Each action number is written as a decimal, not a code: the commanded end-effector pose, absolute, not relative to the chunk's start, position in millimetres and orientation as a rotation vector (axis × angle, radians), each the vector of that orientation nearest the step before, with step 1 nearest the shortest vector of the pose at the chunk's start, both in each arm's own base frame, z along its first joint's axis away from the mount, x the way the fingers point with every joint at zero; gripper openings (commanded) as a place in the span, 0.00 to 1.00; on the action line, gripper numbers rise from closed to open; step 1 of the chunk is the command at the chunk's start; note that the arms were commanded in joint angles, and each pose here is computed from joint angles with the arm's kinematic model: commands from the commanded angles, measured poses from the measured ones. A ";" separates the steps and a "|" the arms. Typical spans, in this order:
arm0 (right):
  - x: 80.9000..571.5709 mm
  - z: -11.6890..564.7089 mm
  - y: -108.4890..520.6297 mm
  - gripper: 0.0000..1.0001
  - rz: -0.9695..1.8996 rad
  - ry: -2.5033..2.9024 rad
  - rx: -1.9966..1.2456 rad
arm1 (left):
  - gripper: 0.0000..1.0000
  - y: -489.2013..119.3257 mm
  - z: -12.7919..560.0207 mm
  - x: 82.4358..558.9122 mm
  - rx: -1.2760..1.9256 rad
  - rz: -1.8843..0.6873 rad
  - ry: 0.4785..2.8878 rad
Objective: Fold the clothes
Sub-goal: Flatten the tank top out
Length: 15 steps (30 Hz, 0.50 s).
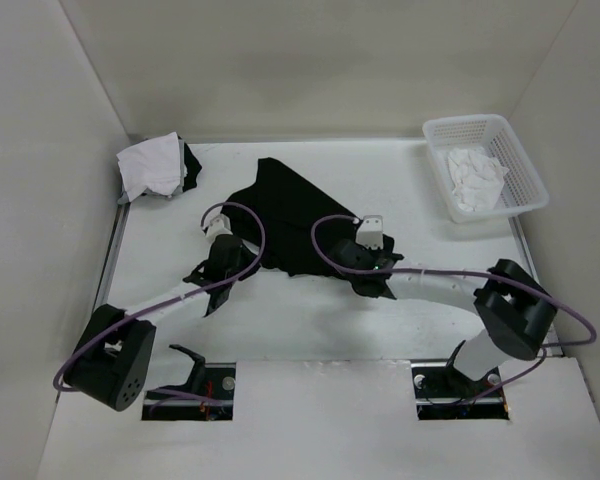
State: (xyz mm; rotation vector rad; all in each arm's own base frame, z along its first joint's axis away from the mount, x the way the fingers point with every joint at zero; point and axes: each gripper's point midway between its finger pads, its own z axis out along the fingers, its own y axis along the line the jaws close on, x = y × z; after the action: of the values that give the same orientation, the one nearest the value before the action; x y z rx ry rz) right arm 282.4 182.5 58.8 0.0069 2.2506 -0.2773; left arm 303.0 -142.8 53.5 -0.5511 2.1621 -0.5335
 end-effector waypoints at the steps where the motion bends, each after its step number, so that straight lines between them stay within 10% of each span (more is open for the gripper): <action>1: 284.9 82.0 168.6 0.10 -0.243 2.191 0.102 | 0.00 -139.4 75.5 311.6 -0.537 -0.553 2.095; 8: 283.9 85.4 169.6 0.00 -0.055 2.202 0.177 | 0.00 -137.5 88.7 313.8 -0.539 -0.570 2.064; 15: 266.0 233.9 149.6 0.00 0.351 1.860 0.347 | 0.00 -139.1 209.3 308.5 -0.523 -0.717 1.825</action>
State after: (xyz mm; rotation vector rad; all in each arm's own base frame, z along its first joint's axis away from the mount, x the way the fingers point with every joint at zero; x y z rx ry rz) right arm 267.7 152.4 147.5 0.2427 2.0761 0.1297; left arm 301.6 -135.5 114.8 -0.5444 2.0437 -0.5936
